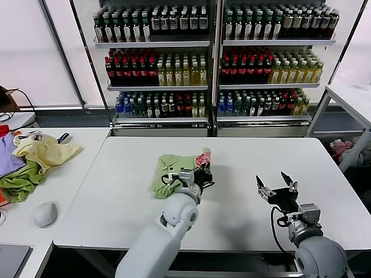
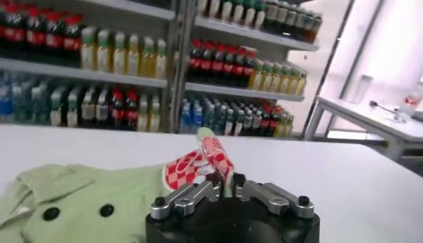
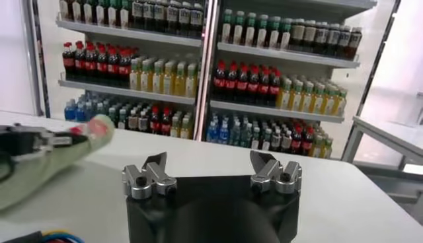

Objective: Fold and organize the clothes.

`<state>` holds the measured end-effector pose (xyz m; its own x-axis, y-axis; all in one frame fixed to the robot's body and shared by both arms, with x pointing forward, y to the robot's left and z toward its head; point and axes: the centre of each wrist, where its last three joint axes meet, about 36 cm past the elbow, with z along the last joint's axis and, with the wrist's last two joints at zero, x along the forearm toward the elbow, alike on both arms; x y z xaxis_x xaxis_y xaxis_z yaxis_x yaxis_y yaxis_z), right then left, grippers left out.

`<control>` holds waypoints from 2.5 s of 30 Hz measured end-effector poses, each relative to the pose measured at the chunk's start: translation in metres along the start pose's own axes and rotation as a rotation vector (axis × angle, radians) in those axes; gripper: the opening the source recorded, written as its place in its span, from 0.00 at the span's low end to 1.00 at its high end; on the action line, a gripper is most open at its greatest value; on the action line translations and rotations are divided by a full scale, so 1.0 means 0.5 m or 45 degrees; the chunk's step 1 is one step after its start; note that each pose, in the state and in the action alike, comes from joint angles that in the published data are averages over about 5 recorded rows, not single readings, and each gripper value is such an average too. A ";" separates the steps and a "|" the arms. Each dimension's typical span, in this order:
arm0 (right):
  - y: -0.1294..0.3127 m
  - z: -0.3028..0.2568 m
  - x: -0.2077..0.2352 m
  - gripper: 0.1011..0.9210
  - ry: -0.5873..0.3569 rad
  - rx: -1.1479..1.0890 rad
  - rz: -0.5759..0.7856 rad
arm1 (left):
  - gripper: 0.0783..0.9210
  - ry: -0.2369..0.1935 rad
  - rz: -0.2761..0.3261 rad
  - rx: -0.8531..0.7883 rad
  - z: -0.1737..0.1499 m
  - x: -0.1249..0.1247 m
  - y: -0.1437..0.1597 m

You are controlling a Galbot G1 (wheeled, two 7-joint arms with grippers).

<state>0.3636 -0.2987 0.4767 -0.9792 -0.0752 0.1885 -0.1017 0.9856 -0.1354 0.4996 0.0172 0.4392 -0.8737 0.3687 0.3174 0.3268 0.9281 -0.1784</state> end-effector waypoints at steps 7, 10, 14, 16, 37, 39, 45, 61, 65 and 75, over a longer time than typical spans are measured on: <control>0.000 0.001 -0.013 0.88 -0.009 -0.001 0.004 | 0.46 -0.097 0.051 -0.048 0.013 -0.006 -0.036; 0.006 0.003 -0.022 0.88 -0.009 -0.011 0.005 | 0.56 -0.151 0.066 -0.039 0.012 0.006 -0.035; 0.024 0.009 -0.042 0.88 0.003 -0.033 -0.001 | 0.70 -0.223 0.058 -0.018 0.009 0.032 -0.012; 0.039 0.014 -0.056 0.88 0.015 -0.048 -0.009 | 0.76 -0.255 0.032 -0.009 0.008 0.047 0.011; 0.255 0.079 -0.275 0.82 0.244 -0.194 -0.071 | 0.88 -0.386 -0.337 -0.126 0.090 0.228 0.210; 0.269 0.084 -0.286 0.75 0.262 -0.201 -0.074 | 0.88 -0.388 -0.347 -0.133 0.094 0.236 0.214; 0.283 0.088 -0.308 0.54 0.282 -0.202 -0.080 | 0.88 -0.385 -0.366 -0.148 0.107 0.256 0.222; 0.158 0.074 -0.366 0.05 0.227 0.004 -0.061 | 0.88 -0.384 -0.370 -0.165 0.121 0.282 0.220; 0.102 0.075 -0.373 0.04 0.204 0.086 -0.053 | 0.88 -0.383 -0.359 -0.167 0.127 0.286 0.214; 0.034 0.093 -0.318 0.30 0.014 0.190 -0.017 | 0.88 -0.385 -0.319 -0.170 0.135 0.300 0.192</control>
<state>0.5095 -0.2773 0.3991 -0.9757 -0.0855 0.2017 -0.1403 0.9510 -0.2756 0.3757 0.1579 0.4065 -0.9921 0.1173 0.0443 0.1173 0.9931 -0.0016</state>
